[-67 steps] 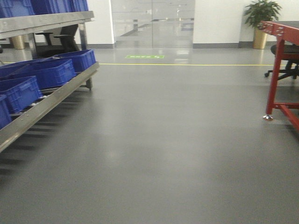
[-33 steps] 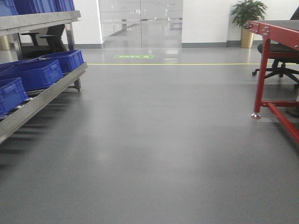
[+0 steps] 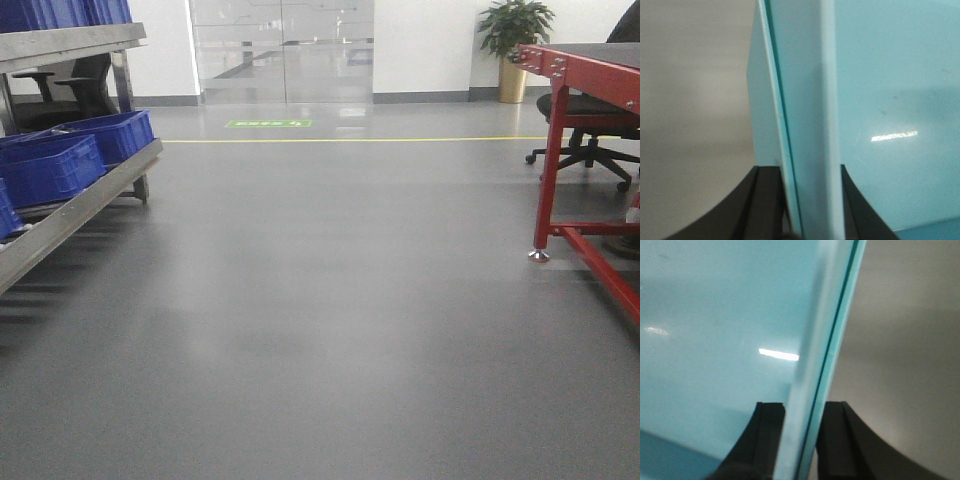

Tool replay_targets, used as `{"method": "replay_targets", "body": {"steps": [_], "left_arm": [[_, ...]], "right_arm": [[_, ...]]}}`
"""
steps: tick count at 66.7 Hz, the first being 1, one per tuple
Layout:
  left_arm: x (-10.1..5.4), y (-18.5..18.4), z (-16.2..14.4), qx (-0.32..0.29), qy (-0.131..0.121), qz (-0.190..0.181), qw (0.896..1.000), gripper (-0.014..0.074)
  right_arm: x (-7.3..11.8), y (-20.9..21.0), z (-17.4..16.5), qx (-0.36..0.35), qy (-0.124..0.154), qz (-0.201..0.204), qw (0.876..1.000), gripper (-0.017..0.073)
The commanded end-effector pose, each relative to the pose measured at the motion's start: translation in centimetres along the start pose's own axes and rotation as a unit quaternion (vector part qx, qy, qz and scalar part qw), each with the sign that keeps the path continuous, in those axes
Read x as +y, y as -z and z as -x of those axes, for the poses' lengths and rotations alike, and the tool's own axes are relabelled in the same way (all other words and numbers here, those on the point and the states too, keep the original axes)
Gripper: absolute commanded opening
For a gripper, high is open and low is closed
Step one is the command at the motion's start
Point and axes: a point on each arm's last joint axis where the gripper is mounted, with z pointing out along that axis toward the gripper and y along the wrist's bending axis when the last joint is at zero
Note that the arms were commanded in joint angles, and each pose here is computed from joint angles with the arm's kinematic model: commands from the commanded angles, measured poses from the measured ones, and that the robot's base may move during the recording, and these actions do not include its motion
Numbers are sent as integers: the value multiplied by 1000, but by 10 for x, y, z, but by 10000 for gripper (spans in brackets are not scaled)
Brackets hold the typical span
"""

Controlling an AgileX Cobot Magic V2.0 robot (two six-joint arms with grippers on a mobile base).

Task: Move two blue bins to right shelf middle
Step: 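Hold the light-blue bin in both grippers while the base drives across the floor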

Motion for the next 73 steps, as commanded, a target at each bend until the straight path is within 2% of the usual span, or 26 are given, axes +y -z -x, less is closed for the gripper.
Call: {"method": "replay_targets", "body": {"steps": [1, 73], "left_arm": [[-6, 14, 19, -87, 13, -20, 996, -111], [-6, 14, 19, -87, 13, -20, 996, -111]], "right_arm": [[3, 11, 7, -37, 10, 9, 999, -154], [3, 11, 7, -37, 10, 9, 999, -154]]}}
